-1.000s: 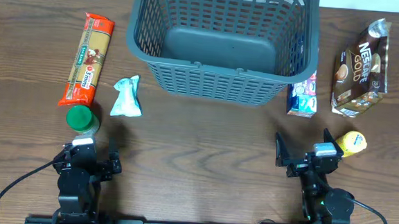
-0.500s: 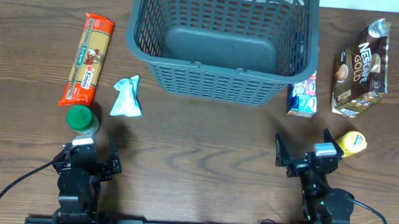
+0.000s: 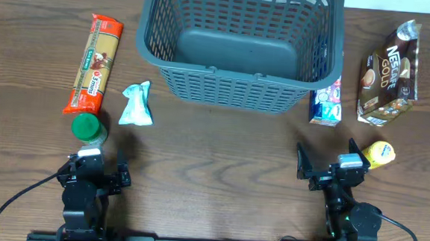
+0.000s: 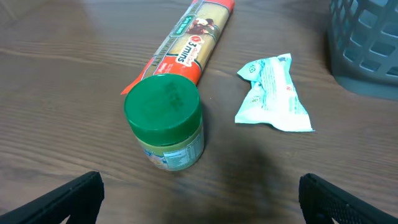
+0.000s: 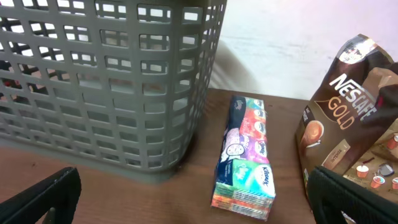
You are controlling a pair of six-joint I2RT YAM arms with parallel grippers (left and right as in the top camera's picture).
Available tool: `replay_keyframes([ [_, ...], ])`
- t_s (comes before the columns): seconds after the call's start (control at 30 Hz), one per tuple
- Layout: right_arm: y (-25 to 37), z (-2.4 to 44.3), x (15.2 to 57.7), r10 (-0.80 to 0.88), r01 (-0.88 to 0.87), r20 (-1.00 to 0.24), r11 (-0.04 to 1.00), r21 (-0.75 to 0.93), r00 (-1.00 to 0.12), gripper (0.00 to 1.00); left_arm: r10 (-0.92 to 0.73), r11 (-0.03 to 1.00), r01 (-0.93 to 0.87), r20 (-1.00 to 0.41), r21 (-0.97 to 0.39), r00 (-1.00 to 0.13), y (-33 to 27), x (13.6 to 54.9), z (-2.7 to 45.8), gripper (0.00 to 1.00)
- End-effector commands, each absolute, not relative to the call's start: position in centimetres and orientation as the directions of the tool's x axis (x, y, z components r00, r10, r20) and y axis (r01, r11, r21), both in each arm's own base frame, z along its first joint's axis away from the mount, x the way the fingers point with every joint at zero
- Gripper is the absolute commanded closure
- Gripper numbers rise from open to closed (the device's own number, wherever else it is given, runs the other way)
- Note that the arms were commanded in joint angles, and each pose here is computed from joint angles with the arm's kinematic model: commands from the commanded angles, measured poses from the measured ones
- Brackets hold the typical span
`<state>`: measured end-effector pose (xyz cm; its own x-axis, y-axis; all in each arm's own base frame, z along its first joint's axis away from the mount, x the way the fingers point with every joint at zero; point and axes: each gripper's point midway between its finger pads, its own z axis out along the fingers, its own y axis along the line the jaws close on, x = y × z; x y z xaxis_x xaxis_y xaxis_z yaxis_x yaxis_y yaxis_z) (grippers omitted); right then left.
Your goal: Pack container
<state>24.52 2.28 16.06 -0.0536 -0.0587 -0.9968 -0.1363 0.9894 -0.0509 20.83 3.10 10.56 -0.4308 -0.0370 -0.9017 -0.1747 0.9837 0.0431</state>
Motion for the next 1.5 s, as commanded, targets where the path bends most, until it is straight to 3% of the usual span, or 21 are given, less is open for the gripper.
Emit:
replay_keyframes([
  [0.0,2.6,16.0,24.5,-0.068,-0.151,-0.996,0.987,-0.059,-0.053,0.01,-0.022,0.983,-0.173,-0.898,0.060,-0.439,3.2,20.8,10.0,0.01],
  [0.93,2.1,15.9,24.5,-0.067,-0.124,-0.996,0.991,-0.060,-0.057,0.01,-0.022,0.983,-0.173,-0.898,0.060,-0.439,3.2,20.8,10.0,0.01],
  [1.1,2.1,15.9,24.5,0.067,-0.112,-0.995,0.991,0.075,-0.077,0.01,-0.022,0.983,-0.173,-0.898,0.060,-0.439,3.2,20.8,10.0,0.01],
  [1.23,0.9,16.2,24.3,0.131,-0.039,-0.986,0.990,0.135,-0.099,0.01,-0.022,0.983,-0.173,-0.898,0.060,-0.439,3.2,20.8,10.0,0.02],
  [1.47,-3.2,19.0,22.7,0.097,0.198,-0.987,0.978,0.070,-0.129,0.01,-0.022,0.983,-0.173,-0.898,0.060,-0.439,3.2,20.8,10.0,0.01],
])
